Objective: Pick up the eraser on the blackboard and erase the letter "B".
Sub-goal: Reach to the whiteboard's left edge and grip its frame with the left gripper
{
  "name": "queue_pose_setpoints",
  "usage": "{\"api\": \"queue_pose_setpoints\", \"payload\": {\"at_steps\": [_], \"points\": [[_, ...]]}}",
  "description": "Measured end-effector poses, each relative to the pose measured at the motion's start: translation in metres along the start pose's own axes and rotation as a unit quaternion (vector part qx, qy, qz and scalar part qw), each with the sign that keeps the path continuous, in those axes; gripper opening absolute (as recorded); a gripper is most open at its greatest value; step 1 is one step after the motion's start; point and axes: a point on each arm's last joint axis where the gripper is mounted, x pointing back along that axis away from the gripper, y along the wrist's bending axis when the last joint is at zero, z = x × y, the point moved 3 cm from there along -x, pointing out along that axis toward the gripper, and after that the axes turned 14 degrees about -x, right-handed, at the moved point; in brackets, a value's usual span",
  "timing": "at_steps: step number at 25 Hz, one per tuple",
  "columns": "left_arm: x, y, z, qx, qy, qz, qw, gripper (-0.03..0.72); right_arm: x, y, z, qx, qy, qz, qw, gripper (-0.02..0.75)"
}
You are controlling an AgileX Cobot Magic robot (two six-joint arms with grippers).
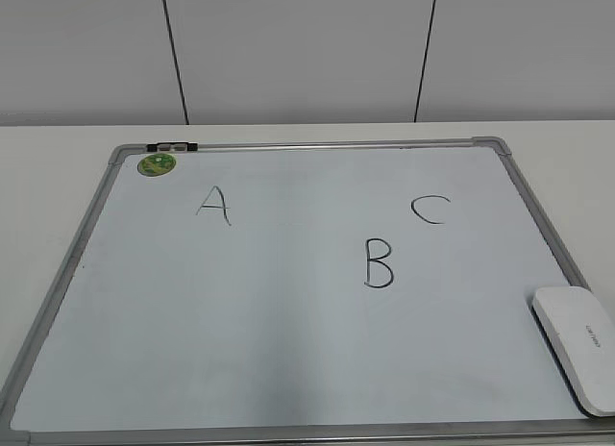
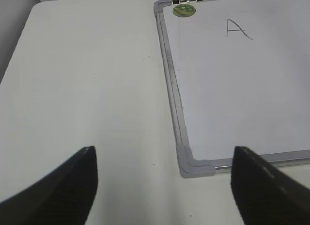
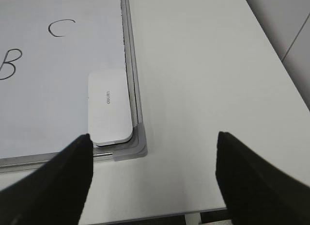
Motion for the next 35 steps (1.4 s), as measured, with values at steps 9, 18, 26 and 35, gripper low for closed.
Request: {"api": "queue_pose_setpoints", "payload": {"at_steps": [9, 18, 26, 35], "points": [[0.000, 0.000, 0.000, 0.000, 0.000, 0.000, 1.000, 0.625, 0.000, 0.000, 0.000, 0.000, 0.000, 0.000, 1.000, 0.587], [-0.001, -0.001, -0.001, 0.003, 0.001, 0.005, 1.000, 0.609, 0.000, 0.000, 0.000, 0.000, 0.000, 0.000, 1.000, 0.587], [-0.023, 0.010, -0.041, 0.017, 0.050, 0.034, 0.998, 0.608, 0.000, 0.000, 0.000, 0.000, 0.000, 0.000, 1.000, 0.587], [-0.109, 0.029, -0.081, 0.037, 0.102, 0.041, 0.993, 0.608, 0.000, 0.000, 0.000, 0.000, 0.000, 0.000, 1.000, 0.586]]}}
